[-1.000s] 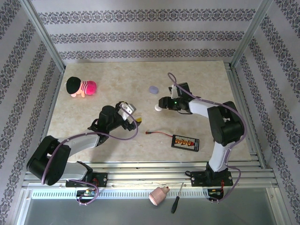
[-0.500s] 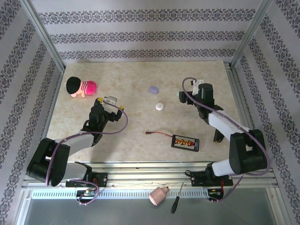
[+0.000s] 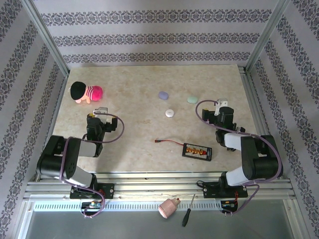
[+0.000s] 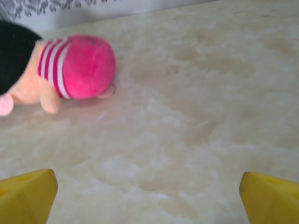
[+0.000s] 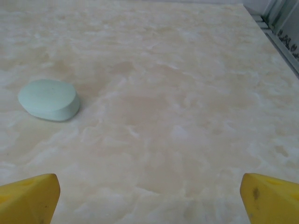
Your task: Insert wireless bluetooth earbuds into charging case
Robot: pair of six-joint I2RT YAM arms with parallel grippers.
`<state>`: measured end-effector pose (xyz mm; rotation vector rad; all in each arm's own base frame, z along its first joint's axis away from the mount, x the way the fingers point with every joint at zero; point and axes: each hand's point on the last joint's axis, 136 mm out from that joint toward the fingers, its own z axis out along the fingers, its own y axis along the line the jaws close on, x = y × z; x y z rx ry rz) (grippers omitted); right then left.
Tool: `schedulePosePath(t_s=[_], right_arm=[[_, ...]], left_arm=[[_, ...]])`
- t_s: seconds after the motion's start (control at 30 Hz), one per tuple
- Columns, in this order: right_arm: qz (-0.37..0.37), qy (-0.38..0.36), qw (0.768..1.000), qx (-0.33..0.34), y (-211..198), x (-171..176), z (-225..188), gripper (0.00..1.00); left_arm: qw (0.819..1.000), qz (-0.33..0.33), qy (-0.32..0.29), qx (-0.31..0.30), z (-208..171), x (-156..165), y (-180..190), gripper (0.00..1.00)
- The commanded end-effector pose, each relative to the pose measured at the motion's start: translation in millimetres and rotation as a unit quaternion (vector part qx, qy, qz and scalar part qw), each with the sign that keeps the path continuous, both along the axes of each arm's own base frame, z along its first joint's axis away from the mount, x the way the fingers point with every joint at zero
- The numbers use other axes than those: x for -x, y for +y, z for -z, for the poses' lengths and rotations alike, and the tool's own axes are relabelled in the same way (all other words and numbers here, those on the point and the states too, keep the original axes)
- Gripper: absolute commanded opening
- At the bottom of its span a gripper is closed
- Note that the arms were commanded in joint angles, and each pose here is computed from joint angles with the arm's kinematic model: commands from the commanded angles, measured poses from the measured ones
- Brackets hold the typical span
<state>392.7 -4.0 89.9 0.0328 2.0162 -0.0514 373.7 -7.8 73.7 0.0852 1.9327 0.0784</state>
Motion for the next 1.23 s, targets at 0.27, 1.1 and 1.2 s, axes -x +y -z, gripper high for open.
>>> schedulePosePath(t_s=[0.27, 1.1, 1.2], right_arm=[[-0.021, -0.059, 0.998, -0.03, 6, -7, -16, 0.98], [-0.02, -0.059, 0.998, -0.029, 5, -7, -15, 0.98], [-0.016, -0.064, 0.997, -0.026, 4, -5, -16, 0.98]], left_arm=[[0.998, -0.029, -0.018, 0.046, -15, -27, 14, 0.99], [0.999, -0.011, -0.01, 0.047, -14, -28, 7, 0.99], [0.999, -0.012, -0.01, 0.046, -14, -27, 8, 0.99]])
